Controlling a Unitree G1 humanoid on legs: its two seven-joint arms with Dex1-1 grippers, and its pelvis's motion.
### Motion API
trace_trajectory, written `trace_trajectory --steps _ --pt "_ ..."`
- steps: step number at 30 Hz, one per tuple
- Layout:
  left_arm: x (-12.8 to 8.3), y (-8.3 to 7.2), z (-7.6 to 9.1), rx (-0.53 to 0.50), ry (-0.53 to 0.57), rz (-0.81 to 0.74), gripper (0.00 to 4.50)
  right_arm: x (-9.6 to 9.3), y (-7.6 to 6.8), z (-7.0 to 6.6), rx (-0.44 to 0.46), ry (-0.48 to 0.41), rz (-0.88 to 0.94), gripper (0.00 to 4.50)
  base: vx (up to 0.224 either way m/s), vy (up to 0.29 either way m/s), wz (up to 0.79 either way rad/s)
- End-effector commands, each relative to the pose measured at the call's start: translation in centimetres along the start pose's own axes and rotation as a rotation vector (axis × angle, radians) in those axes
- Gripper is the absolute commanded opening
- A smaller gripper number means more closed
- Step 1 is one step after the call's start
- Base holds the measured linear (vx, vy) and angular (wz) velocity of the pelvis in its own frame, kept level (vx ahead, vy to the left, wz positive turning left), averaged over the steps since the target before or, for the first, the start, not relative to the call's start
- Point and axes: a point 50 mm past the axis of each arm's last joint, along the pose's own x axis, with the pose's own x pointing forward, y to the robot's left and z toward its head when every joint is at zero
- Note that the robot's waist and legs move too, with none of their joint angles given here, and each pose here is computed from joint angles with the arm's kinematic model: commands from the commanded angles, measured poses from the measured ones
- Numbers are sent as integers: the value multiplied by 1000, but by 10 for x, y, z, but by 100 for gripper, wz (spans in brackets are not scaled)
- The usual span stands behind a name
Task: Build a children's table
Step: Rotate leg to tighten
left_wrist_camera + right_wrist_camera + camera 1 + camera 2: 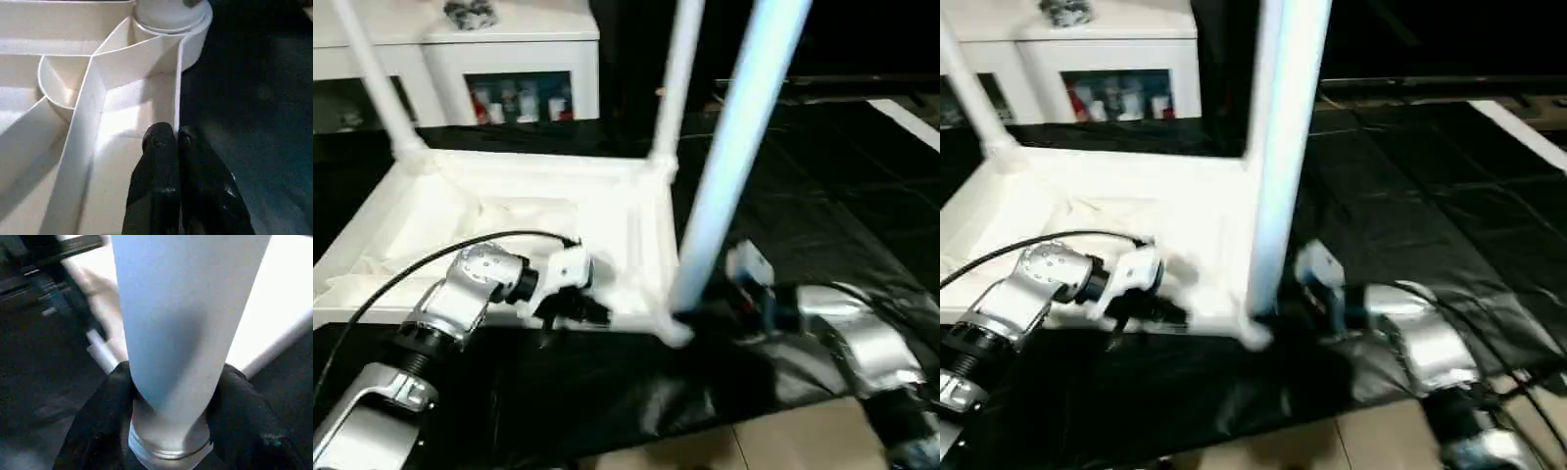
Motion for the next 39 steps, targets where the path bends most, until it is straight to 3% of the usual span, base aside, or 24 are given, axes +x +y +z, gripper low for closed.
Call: trace_trajectory --steps 1,4,6,9,16,17,19,22,26,30,36,39 --pt "8 3 35 24 -114 53 0 16 -3 -5 32 48 -104 196 0 0 0" --pt "16 6 48 -27 -136 169 0 39 -9 -4 86 61 -266 195 0 0 0" --pt "19 6 52 -35 -142 195 0 44 -11 -3 98 66 -310 195 0 0 0" --pt "30 -3 65 -61 -169 234 0 61 -17 1 141 77 -473 195 0 0 0" --pt "31 -7 62 -54 -141 261 0 65 -23 7 170 52 -532 195 0 0 0" --pt "31 -7 62 -56 -139 264 0 65 -24 8 172 48 -535 230 0 0 0" --pt "30 -8 61 -64 -131 272 0 64 -25 9 165 34 -538 230 0 0 0" --pt "24 -5 53 -59 -106 281 0 53 -27 8 141 11 -513 270 0 0 0" --pt "18 -1 44 -51 -83 295 0 40 -27 8 97 -25 -454 286 0 0 0" --pt "8 6 34 -61 -55 318 0 15 -27 10 22 -54 -339 329 0 0 0" --pt "1 8 26 -40 -36 293 0 -8 -24 9 -56 -34 -228 376 0 0 0" --pt "-9 7 13 30 5 195 0 -35 -18 5 -122 12 -86 399 0 0 0"
